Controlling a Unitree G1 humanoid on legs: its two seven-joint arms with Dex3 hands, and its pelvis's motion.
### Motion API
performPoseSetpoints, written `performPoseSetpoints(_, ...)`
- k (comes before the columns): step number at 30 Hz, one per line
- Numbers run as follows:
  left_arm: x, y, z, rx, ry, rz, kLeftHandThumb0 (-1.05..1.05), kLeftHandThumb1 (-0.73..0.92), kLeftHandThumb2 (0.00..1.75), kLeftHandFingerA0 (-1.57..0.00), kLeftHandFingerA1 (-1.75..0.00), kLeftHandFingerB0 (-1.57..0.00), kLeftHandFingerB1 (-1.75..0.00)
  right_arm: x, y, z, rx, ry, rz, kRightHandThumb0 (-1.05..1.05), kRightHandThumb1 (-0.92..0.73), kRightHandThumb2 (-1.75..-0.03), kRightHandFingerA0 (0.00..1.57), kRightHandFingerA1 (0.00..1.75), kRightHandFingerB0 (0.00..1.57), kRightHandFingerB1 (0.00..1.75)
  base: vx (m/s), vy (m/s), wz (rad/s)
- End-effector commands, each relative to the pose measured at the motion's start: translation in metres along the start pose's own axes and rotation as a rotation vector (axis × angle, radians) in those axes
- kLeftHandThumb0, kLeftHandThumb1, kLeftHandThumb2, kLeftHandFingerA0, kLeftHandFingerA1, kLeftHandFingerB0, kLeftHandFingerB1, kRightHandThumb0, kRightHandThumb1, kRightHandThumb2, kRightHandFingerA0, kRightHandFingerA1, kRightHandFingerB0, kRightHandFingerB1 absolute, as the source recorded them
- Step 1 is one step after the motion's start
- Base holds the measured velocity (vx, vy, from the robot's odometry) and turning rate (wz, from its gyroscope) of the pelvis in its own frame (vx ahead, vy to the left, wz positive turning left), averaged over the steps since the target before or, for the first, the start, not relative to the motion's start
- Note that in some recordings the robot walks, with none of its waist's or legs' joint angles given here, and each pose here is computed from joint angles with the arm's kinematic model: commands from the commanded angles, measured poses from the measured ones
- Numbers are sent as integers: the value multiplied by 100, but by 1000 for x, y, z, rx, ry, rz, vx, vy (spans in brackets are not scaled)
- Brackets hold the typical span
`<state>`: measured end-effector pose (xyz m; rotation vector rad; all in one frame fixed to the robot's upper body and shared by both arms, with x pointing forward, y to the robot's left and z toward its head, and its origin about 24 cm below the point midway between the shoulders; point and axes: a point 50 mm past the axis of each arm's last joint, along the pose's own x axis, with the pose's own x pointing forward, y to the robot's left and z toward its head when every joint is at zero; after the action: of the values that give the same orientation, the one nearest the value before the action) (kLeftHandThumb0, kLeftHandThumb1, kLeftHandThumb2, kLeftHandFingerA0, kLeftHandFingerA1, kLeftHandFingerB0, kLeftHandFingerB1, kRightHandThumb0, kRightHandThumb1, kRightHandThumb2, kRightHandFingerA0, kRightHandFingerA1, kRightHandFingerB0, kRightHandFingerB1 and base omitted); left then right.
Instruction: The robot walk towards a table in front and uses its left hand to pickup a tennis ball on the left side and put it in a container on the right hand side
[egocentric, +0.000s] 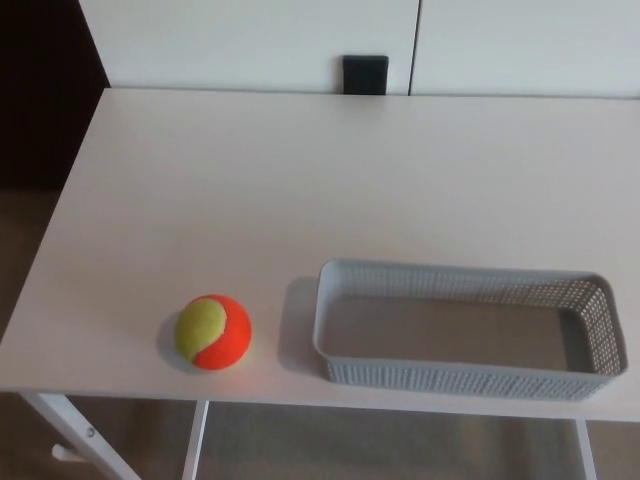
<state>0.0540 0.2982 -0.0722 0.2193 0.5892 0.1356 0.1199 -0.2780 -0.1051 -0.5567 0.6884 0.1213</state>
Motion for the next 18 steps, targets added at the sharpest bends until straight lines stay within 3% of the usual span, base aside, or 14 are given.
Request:
performPoseSetpoints(1,-43,22,71,-55,-373,-301,-36,47,55,-25,-31,-14,-27,7,-7,7,14,0,-14,16,-64,-58,43,55,30,45,0,0,0)
performPoseSetpoints(4,-52,20,90,-25,-447,-358,-36,47,55,-25,-31,-14,-27,8,-6,7,20,0,-13,16,-64,-58,43,55,30,45,0,0,0)
performPoseSetpoints(5,-65,19,133,10,-629,-370,-49,36,65,-19,-40,-8,-34,8,-5,7,22,2,-13,14,-65,-58,42,55,30,45,0,0,0)
performPoseSetpoints(6,-90,11,182,39,-849,-413,-49,36,65,-19,-40,-8,-34,8,-4,7,24,5,-14,14,-65,-58,42,55,30,45,0,0,0)
performPoseSetpoints(8,-96,8,192,41,-889,-428,-49,36,65,-19,-40,-8,-34,8,-3,7,24,5,-14,14,-65,-58,42,55,30,45,0,0,0)
performPoseSetpoints(9,-99,8,208,52,-971,-413,-43,46,55,-21,-35,-11,-26,7,-2,5,20,18,-15,13,-65,-58,40,53,31,44,0,0,0)
performPoseSetpoints(10,-105,8,228,64,-1074,-395,-43,46,55,-21,-35,-11,-26,5,-1,1,16,33,-16,13,-65,-58,40,53,31,44,0,0,0)
performPoseSetpoints(11,-105,8,245,96,-1153,-390,-40,46,54,-22,-36,-13,-26,4,0,1,22,38,-15,12,-46,-87,33,60,24,54,0,0,0)
performPoseSetpoints(13,-103,7,257,121,-1199,-384,-39,47,55,-23,-37,-14,-26,5,0,2,20,38,-10,11,-47,-87,33,59,24,54,0,0,0)
performPoseSetpoints(17,-100,6,265,139,-1216,-374,-40,47,55,-23,-39,-13,-26,5,0,2,15,34,-7,11,-46,-87,32,59,24,54,0,0,0)
performPoseSetpoints(18,-90,3,270,158,-1193,-350,-40,49,56,-21,-39,-11,-26,5,-1,2,8,32,-5,13,-65,-58,41,53,32,45,0,0,0)
